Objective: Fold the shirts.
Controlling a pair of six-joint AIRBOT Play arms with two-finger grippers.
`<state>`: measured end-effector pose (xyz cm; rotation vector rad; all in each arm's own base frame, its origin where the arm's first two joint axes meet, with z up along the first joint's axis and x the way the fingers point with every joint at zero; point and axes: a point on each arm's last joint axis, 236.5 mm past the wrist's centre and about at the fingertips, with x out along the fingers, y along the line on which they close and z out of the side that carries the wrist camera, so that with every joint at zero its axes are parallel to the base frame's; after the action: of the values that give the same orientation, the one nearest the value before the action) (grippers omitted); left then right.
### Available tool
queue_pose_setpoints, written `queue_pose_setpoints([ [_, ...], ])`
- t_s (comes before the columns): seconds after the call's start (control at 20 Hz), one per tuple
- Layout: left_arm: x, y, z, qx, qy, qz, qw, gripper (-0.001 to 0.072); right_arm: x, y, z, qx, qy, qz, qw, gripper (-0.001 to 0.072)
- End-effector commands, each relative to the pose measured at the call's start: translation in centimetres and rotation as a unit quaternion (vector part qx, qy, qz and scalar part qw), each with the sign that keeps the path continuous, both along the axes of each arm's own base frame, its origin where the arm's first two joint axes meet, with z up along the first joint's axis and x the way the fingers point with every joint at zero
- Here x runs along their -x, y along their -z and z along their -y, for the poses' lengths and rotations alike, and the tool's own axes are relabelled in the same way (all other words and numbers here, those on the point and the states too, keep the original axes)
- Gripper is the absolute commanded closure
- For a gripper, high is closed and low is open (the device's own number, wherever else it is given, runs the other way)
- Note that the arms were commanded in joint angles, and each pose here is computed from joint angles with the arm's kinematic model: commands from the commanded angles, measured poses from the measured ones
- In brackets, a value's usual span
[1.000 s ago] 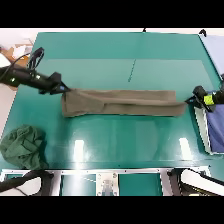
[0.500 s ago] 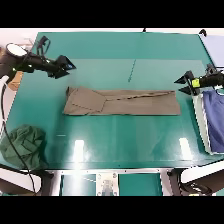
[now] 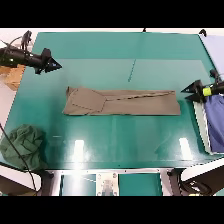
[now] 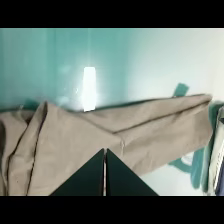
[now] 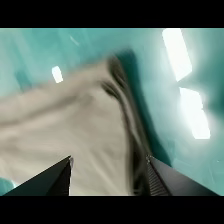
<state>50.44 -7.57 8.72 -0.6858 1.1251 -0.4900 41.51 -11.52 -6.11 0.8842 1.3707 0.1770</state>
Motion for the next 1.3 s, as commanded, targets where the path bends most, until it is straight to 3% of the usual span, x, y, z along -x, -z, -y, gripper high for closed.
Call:
queue_pose_setpoints([
  [0.0, 0.6, -0.2, 1.3, 0.003, 0.019, -0.005, 1.000, 0.0685, 1.5, 3.8, -0.6, -0.002, -0.033, 0.005, 0.999, 0.0179],
  [0.25, 0.3, -0.4, 5.5, -0.005, 0.052, 0.025, 0.998, 0.0684, 0.4, 5.7, -1.9, -0.014, -0.059, 0.013, 0.998, 0.0179],
  [0.3, 0.3, -0.4, 6.6, -0.006, 0.060, 0.028, 0.998, 0.0684, 0.1, 5.9, -2.1, -0.011, -0.063, 0.016, 0.998, 0.0206],
  [0.45, 0.9, -0.5, 10.4, -0.011, 0.099, 0.051, 0.994, 0.0684, -0.6, 5.8, -3.2, -0.005, -0.088, 0.029, 0.996, 0.0459],
  [0.55, 1.2, -0.6, 12.9, -0.018, 0.122, 0.071, 0.990, 0.0684, -0.7, 5.9, -4.2, -0.006, -0.101, 0.028, 0.995, 0.0527],
  [0.6, 1.3, -0.5, 14.1, -0.022, 0.129, 0.078, 0.988, 0.0684, -0.7, 5.8, -4.7, -0.007, -0.110, 0.029, 0.993, 0.0671],
  [0.65, 1.5, 0.0, 15.4, -0.025, 0.140, 0.081, 0.986, 0.0684, -0.7, 5.5, -5.3, -0.010, -0.119, 0.029, 0.992, 0.0694],
  [1.15, 9.4, 15.0, 34.2, -0.036, 0.310, 0.016, 0.950, 0.0684, -2.0, -12.3, -8.7, 0.006, -0.169, 0.132, 0.977, 0.0694],
  [1.25, 10.1, 16.6, 36.9, -0.031, 0.313, 0.001, 0.949, 0.0685, -1.4, -15.1, -10.7, 0.021, -0.191, 0.156, 0.969, 0.0694],
])
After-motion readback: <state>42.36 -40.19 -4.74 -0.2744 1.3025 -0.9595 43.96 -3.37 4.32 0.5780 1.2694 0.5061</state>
